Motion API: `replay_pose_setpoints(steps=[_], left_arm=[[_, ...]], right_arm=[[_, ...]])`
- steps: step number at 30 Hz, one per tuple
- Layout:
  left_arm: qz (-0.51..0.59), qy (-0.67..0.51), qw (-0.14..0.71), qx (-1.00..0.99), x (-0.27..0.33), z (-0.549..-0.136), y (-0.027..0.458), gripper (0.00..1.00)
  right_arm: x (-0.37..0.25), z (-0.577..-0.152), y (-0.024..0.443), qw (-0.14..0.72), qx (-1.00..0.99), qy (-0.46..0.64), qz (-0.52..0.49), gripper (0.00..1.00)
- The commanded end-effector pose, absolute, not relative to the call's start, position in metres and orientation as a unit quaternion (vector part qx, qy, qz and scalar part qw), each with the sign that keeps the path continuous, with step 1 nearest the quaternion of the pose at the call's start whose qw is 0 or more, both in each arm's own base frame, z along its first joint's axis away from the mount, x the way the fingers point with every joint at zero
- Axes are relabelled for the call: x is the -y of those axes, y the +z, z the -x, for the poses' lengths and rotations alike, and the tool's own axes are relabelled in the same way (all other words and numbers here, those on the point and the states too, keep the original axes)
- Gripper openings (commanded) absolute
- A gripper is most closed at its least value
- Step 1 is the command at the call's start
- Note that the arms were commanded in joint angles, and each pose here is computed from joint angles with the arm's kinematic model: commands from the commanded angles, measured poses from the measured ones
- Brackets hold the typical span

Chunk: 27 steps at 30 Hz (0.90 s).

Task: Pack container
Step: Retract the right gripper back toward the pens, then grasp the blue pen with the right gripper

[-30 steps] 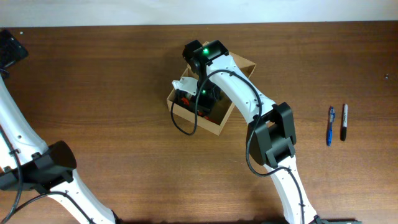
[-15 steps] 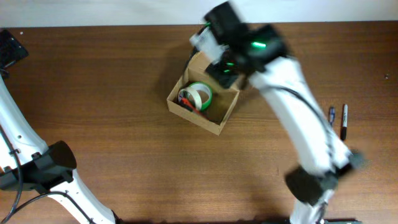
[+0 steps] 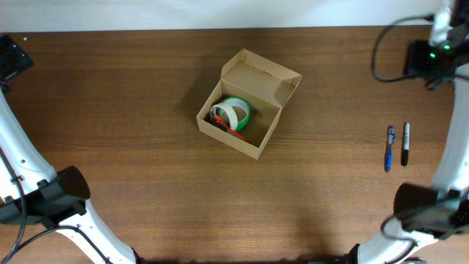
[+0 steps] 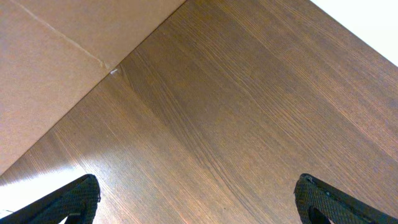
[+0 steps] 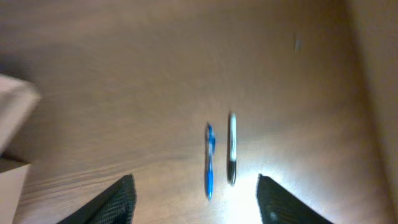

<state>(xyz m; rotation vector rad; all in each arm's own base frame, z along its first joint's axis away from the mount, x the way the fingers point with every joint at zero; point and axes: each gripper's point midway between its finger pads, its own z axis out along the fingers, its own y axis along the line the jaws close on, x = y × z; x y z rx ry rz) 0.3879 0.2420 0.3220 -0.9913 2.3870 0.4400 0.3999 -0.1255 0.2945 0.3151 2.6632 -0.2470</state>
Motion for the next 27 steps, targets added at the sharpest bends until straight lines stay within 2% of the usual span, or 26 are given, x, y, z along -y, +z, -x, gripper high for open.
replay_pose_setpoints(steps=[1, 6, 15, 18, 21, 27], left_arm=[[0.362, 0.162, 0.261, -0.88, -0.241, -0.385, 0.327, 1.0], [0.362, 0.162, 0.261, -0.88, -0.241, -0.385, 0.327, 1.0], [0.362, 0.162, 0.261, -0.88, -0.241, -0.385, 0.327, 1.0], [0.362, 0.162, 0.261, -0.88, -0.241, -0.385, 0.327, 1.0], [0.362, 0.162, 0.261, -0.88, -0.241, -0.385, 0.327, 1.0], [0.362, 0.162, 0.261, -0.88, -0.241, -0.385, 0.327, 1.0]], right_arm=[[0.148, -0.395, 0.233, 0.145, -0.972, -0.044, -0.177, 0.6], [0.175, -0.387, 0.171, 0.078, -0.978, -0.089, -0.173, 0.59], [0.169, -0.354, 0.072, 0.003, -0.985, -0.053, -0.163, 0.58], [0.166, -0.345, 0.046, -0.003, -0.985, -0.043, -0.166, 0.54], [0.15, -0.342, 0.024, 0.005, -0.99, 0.006, -0.138, 0.54], [0.152, -0.334, 0.006, 0.004, -0.987, 0.011, -0.161, 0.55]])
